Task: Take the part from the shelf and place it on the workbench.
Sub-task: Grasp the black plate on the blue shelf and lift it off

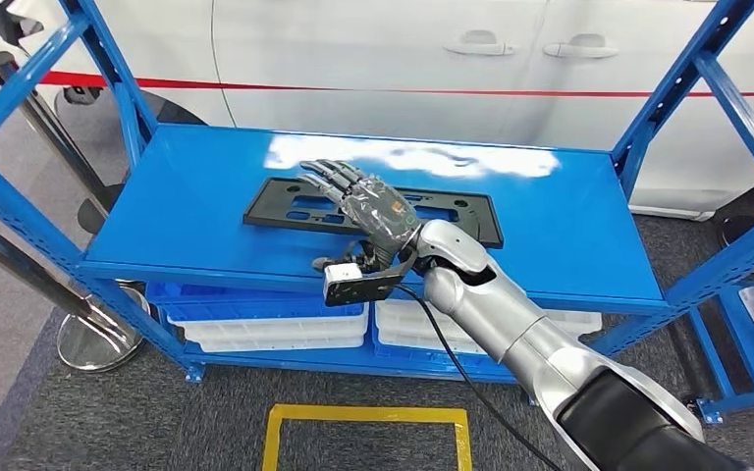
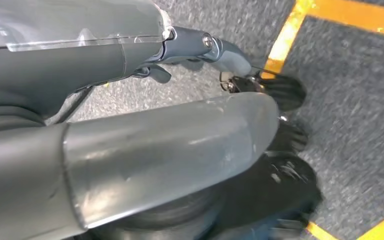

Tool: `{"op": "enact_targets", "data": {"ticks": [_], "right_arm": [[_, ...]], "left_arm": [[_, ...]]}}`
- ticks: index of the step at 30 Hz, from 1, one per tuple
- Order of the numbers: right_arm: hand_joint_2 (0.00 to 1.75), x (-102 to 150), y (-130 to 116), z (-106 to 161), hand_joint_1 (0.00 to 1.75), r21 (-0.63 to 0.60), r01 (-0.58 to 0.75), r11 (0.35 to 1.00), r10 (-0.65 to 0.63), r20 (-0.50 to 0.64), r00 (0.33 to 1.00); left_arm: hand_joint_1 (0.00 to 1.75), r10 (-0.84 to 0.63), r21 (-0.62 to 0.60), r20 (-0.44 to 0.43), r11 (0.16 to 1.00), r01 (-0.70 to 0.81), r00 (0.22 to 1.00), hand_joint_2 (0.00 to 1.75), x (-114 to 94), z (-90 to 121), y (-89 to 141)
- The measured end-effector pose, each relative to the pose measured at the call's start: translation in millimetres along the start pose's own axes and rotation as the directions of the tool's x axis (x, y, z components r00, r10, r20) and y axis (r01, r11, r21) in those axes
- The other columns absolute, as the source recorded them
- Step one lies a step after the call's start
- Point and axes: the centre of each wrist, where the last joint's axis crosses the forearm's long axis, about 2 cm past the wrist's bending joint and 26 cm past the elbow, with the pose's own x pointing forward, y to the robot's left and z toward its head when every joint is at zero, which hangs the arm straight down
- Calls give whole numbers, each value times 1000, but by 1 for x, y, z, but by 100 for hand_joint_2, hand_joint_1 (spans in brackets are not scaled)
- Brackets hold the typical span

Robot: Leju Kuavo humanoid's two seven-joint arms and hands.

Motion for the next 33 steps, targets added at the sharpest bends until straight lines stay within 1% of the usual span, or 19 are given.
{"op": "enact_targets", "data": {"ticks": [11, 18, 27, 30, 33], "right_arm": [[175, -5, 9, 8, 0, 23, 12, 1000, -11, -36, 999], [175, -11, 13, 13, 0, 46, -61, 997, 65, -96, 993], [175, -16, 16, 16, 0, 56, -71, 996, 78, -118, 990], [175, -20, 19, 19, 0, 64, -80, 995, 89, -147, 985], [175, -29, 27, 22, 0, 88, -137, 987, 153, -217, 964]], "left_arm": [[0, -7, 13, -7, 1000, 7, 1000, 0, -3, 0, 1], [0, -11, 6, -5, 1000, 11, 1000, 0, -3, 0, 0], [0, -12, 5, -2, 1000, 12, 1000, 0, -2, 0, 0], [0, -11, 3, -1, 1000, 11, 1000, 0, -2, 0, 0], [0, -9, 4, 1, 1000, 9, 1000, 0, -1, 0, 0]]}}
